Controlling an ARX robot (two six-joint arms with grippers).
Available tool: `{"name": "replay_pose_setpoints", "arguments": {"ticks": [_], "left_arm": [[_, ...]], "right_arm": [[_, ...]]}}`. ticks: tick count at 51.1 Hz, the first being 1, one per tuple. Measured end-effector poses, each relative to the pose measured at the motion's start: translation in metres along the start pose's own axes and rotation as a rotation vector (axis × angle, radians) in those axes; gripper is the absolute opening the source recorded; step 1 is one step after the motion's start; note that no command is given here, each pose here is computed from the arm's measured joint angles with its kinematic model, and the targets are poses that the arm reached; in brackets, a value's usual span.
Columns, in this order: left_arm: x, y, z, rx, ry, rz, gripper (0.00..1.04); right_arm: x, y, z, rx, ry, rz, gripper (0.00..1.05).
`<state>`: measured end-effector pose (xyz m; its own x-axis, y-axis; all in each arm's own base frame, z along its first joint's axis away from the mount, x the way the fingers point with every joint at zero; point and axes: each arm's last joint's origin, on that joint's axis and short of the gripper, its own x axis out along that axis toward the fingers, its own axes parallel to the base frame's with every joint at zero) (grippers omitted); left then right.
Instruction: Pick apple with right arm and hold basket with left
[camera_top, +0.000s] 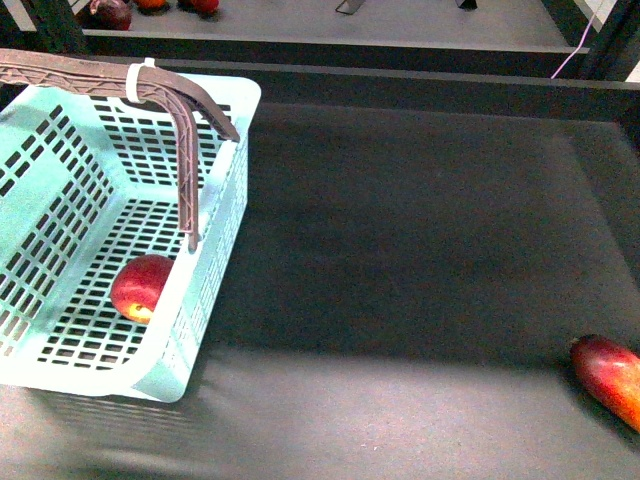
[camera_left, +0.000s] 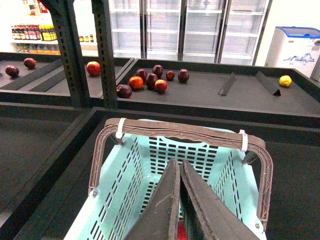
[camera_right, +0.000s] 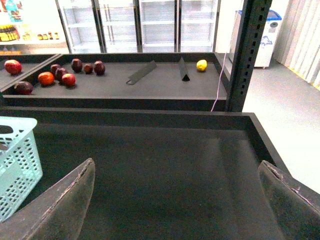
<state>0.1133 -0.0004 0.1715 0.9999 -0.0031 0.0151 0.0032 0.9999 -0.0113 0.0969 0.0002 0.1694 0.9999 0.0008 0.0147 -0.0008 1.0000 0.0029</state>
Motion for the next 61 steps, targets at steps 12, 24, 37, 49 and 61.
{"name": "replay_pose_setpoints", "arguments": {"ticks": [12, 24, 37, 49, 61], "left_arm": [[-0.006, 0.000, -0.001, 0.000, 0.000, 0.000, 0.03], [-0.016, 0.000, -0.003, 0.000, 0.004, 0.000, 0.03], [-0.016, 0.000, -0.003, 0.000, 0.005, 0.000, 0.03], [-0.016, 0.000, -0.003, 0.000, 0.005, 0.000, 0.03], [-0.016, 0.000, -0.003, 0.000, 0.005, 0.000, 0.06]], "right_arm": [[0.000, 0.000, 0.000, 0.000, 0.000, 0.000, 0.96], [0.000, 0.000, 0.000, 0.000, 0.000, 0.000, 0.96], [0.000, 0.000, 0.000, 0.000, 0.000, 0.000, 0.96], [0.000, 0.000, 0.000, 0.000, 0.000, 0.000, 0.96], [0.000, 0.000, 0.000, 0.000, 0.000, 0.000, 0.96]]}}
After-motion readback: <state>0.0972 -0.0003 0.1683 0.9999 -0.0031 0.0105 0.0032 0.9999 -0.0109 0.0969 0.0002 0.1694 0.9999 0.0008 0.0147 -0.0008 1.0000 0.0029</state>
